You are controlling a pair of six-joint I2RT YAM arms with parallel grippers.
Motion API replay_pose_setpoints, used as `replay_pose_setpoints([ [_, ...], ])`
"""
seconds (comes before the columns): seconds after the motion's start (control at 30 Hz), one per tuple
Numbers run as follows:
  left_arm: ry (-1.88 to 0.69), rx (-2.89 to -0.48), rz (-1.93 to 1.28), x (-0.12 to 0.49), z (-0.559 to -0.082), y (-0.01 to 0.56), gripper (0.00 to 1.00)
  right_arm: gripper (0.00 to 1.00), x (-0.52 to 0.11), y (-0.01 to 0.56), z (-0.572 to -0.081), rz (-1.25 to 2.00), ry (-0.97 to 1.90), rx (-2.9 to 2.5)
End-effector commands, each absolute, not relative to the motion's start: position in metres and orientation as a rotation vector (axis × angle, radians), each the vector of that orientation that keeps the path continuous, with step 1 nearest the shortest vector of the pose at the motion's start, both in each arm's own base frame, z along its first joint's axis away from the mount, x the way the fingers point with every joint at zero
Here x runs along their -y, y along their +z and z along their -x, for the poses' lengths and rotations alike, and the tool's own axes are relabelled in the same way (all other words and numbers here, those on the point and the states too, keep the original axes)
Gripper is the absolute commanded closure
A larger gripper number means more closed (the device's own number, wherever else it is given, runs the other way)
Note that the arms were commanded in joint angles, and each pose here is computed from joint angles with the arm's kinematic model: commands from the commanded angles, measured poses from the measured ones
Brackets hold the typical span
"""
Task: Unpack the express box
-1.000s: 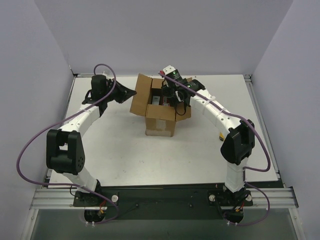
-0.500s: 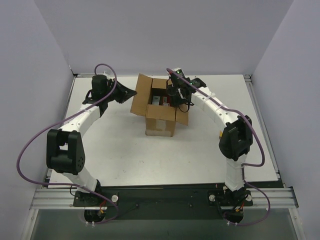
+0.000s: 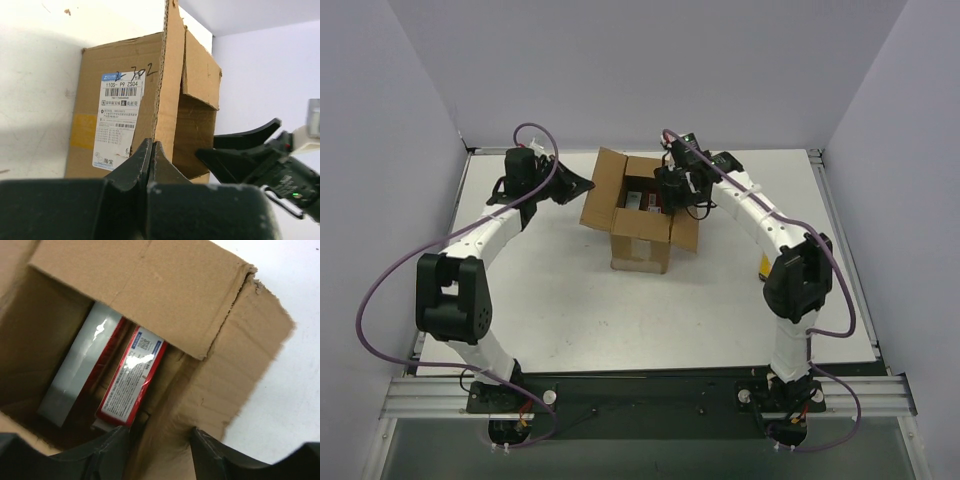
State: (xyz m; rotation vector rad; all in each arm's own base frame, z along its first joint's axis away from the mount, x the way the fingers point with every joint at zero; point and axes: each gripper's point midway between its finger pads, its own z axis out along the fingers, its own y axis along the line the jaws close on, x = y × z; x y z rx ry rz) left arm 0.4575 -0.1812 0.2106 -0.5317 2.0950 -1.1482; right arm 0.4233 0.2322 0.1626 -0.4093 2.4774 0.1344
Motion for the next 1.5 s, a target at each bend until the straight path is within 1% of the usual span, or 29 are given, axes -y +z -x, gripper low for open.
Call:
replay_pose_setpoints([
  [0.0, -1.138, -2.070, 0.215, 0.195, -0.463, 0.227, 1.00, 0.41, -0.219, 0.232, -0.393, 0.458, 0.309, -2.419],
  [0.07, -1.186, -2.059, 0.096, 0.207, -0.458, 0.237, 1.00, 0.35, -0.215, 0.273, -0.395, 0.530, 0.342, -2.297],
  [0.1, -1.188, -2.088, 0.045, 0.209, -0.451, 0.232, 1.00, 0.34, -0.213, 0.286, -0.394, 0.562, 0.337, -2.251],
  [0.13, -1.218, -2.095, -0.006, 0.218, -0.446, 0.234, 1.00, 0.34, -0.213, 0.294, -0.396, 0.679, 0.307, -2.187],
  [0.2, -1.249, -2.100, -0.087, 0.227, -0.438, 0.237, 1.00, 0.34, -0.216, 0.300, -0.399, 0.799, 0.291, -2.102],
  [0.23, -1.264, -2.107, -0.110, 0.232, -0.434, 0.236, 1.00, 0.36, -0.220, 0.299, -0.400, 0.904, 0.281, -2.047],
  [0.27, -1.287, -2.108, -0.145, 0.238, -0.429, 0.236, 1.00, 0.48, -0.226, 0.301, -0.403, 0.943, 0.294, -1.997],
  [0.3, -1.304, -2.107, -0.167, 0.242, -0.425, 0.237, 1.00, 0.55, -0.230, 0.291, -0.401, 0.984, 0.314, -1.990],
  [0.33, -1.318, -2.106, -0.192, 0.245, -0.421, 0.237, 1.00, 0.75, -0.234, 0.290, -0.399, 1.025, 0.337, -1.965],
  [0.37, -1.329, -2.099, -0.243, 0.252, -0.416, 0.239, 1.00, 0.84, -0.245, 0.286, -0.393, 1.125, 0.399, -1.910],
  [0.43, -1.337, -2.129, -0.261, 0.256, -0.413, 0.233, 1.00, 1.00, -0.255, 0.265, -0.380, 1.243, 0.425, -1.891],
  [0.5, -1.350, -2.143, -0.262, 0.257, -0.413, 0.231, 1.00, 1.00, -0.262, 0.249, -0.369, 1.389, 0.367, -1.832],
  [0.53, -1.351, -2.145, -0.263, 0.257, -0.413, 0.230, 1.00, 1.00, -0.261, 0.229, -0.362, 1.442, 0.351, -1.855],
  [0.6, -1.342, -2.137, -0.264, 0.256, -0.414, 0.232, 1.00, 1.00, -0.263, 0.212, -0.356, 1.527, 0.296, -1.846],
  [0.77, -1.336, -2.125, -0.308, 0.256, -0.410, 0.234, 1.00, 1.00, -0.258, 0.182, -0.357, 1.537, 0.217, -1.923],
  [0.83, -1.337, -2.129, -0.318, 0.257, -0.406, 0.232, 1.00, 1.00, -0.249, 0.176, -0.366, 1.514, 0.118, -1.947],
  [0.93, -1.344, -2.132, -0.330, 0.257, -0.401, 0.230, 1.00, 1.00, -0.235, 0.179, -0.387, 1.456, -0.021, -1.939],
  [1.17, -1.340, -2.127, -0.414, 0.269, -0.388, 0.228, 1.00, 1.00, -0.210, 0.213, -0.430, 1.365, -0.181, -1.868],
  [1.3, -1.326, -2.124, -0.465, 0.275, -0.383, 0.228, 1.00, 1.00, -0.203, 0.241, -0.442, 1.348, -0.238, -1.784],
  [1.47, -1.325, -2.127, -0.511, 0.281, -0.377, 0.226, 1.00, 1.00, -0.191, 0.253, -0.456, 1.331, -0.314, -1.734],
])
